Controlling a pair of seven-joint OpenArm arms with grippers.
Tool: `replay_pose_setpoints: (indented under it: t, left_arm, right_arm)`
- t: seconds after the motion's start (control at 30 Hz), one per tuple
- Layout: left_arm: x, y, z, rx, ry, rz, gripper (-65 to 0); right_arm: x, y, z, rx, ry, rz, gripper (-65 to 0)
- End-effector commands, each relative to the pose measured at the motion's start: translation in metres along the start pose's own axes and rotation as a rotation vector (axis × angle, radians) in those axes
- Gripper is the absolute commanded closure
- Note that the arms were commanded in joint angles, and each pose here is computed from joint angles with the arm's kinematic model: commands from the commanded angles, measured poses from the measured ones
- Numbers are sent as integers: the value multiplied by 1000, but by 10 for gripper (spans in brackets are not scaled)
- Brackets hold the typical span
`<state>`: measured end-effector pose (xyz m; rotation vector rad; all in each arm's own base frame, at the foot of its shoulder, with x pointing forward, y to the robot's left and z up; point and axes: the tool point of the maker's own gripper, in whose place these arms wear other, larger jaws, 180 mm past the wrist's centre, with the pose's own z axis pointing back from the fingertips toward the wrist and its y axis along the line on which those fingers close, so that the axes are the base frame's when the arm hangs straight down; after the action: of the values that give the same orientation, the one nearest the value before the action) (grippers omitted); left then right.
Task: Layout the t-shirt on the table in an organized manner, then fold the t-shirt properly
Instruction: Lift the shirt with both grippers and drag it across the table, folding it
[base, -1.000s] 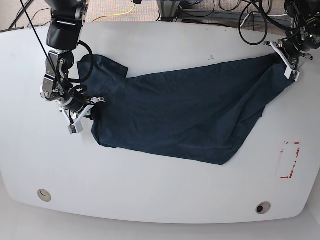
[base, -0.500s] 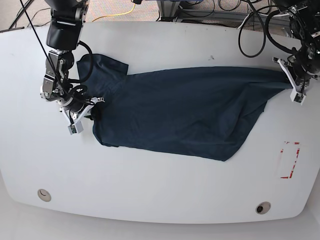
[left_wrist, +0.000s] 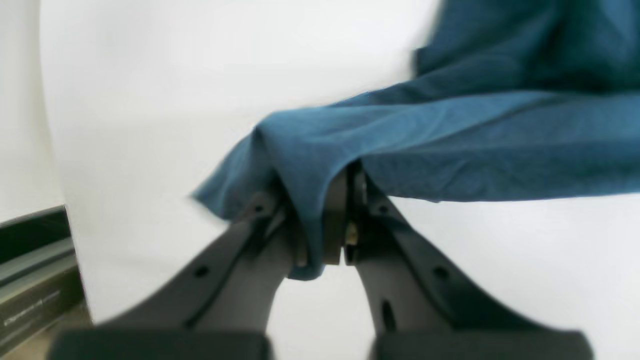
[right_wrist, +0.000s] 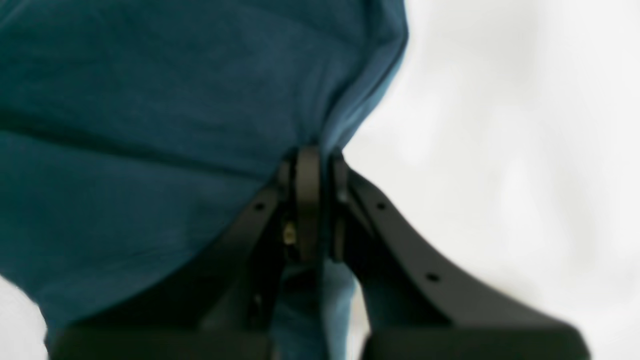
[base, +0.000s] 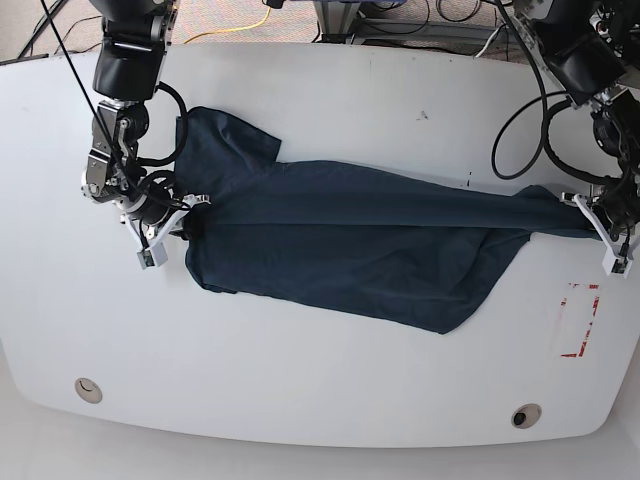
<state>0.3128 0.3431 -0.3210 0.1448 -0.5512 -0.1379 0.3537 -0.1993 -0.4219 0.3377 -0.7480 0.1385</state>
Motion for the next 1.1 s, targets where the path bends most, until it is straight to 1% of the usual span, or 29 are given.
replay_pose_setpoints:
  t: [0.0, 0.07, 0.53, 0.73, 0.9, 0.97, 1.07]
  left_arm:
    - [24, 14, 5, 26, -48, 12, -53]
    - [32, 16, 4, 21, -59, 21, -63]
    - [63, 22, 15, 34, -131, 28, -63]
    - [83, 27, 25, 44, -186, 28, -63]
    - [104, 28, 46, 71, -272, 8, -63]
    - [117, 29, 61, 85, -330, -4, -63]
    - [130, 28, 74, 94, -382, -13, -63]
  right_arm:
    - [14, -6, 4, -16, -25, 17, 0]
    - [14, -6, 4, -16, -25, 17, 0]
    - [18, -6, 6, -18, -34, 26, 0]
    - [54, 4, 22, -33, -112, 118, 0]
    - [83, 12, 40, -56, -147, 199, 0]
    - [103, 16, 49, -70, -181, 238, 0]
    - [118, 20, 57, -82, -202, 272, 0]
